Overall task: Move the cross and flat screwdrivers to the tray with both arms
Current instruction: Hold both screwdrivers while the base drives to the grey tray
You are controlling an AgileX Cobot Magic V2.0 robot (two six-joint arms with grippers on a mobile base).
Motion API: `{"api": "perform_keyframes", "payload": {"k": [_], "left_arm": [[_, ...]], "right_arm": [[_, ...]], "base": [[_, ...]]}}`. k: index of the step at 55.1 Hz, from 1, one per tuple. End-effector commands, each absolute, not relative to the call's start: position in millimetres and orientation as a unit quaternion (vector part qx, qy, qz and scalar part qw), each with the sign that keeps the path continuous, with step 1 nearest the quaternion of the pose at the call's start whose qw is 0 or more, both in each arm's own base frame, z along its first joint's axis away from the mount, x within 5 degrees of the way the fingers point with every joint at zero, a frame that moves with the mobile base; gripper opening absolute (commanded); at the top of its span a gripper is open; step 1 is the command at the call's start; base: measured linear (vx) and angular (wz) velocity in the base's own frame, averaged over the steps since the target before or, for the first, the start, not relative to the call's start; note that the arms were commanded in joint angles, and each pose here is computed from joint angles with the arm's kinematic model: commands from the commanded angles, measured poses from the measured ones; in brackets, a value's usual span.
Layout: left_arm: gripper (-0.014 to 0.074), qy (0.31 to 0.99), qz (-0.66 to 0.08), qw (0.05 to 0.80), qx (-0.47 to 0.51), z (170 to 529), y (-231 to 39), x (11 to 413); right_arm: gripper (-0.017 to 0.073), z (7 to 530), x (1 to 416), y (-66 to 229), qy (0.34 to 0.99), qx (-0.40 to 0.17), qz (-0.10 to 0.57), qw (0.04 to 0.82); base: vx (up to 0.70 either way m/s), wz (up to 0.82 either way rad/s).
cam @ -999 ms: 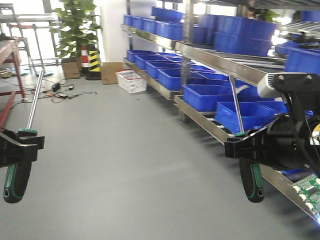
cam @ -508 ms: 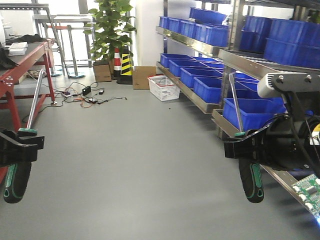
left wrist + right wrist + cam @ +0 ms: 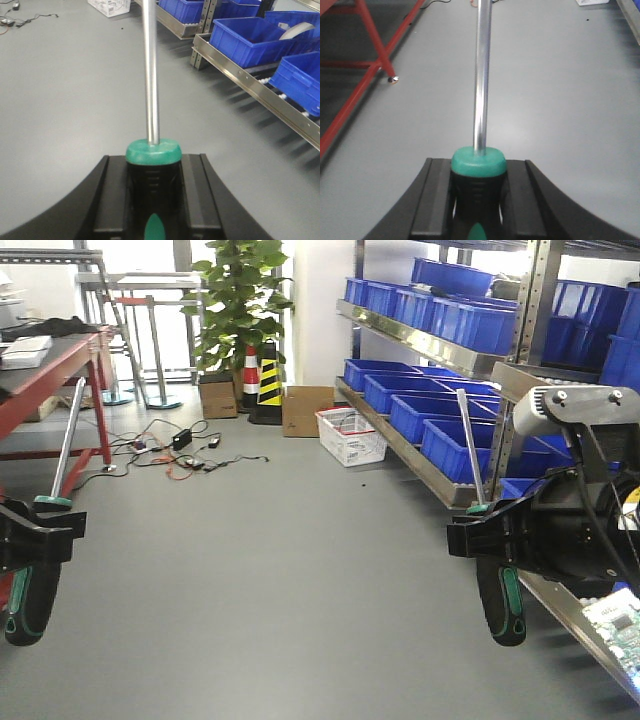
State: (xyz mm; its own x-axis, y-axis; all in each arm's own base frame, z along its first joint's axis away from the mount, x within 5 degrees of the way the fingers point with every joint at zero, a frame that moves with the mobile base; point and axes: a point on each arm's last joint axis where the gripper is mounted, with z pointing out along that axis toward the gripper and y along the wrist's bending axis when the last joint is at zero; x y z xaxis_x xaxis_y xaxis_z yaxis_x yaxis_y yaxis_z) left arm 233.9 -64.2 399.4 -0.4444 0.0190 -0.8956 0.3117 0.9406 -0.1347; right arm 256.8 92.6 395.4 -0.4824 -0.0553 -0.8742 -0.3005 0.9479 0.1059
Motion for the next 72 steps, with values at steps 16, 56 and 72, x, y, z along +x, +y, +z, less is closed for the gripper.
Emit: {"api": "perform_keyframes", "payload": {"k": [16, 56, 72], "left_arm": [[0.0003, 0.801, -0.152, 0.573, 0.086, 422.4, -63.3, 229.6], [0.0003, 0.801, -0.152, 0.573, 0.086, 422.4, -63.3, 229.6], [0.0003, 0.801, -0.152, 0.573, 0.086, 422.4, -63.3, 229.6]], "right_arm": [[-0.0008, 420.0, 253.3, 90.1, 0.813, -0.101, 0.131, 0.558], [-0.0008, 420.1, 253.2, 90.0, 0.813, -0.101, 0.131, 0.558], [-0.0008, 420.1, 253.2, 90.0, 0.813, -0.101, 0.131, 0.558]], "base": [[0.56, -0.35], [0.48, -0.75], [0.38, -0.67]]}}
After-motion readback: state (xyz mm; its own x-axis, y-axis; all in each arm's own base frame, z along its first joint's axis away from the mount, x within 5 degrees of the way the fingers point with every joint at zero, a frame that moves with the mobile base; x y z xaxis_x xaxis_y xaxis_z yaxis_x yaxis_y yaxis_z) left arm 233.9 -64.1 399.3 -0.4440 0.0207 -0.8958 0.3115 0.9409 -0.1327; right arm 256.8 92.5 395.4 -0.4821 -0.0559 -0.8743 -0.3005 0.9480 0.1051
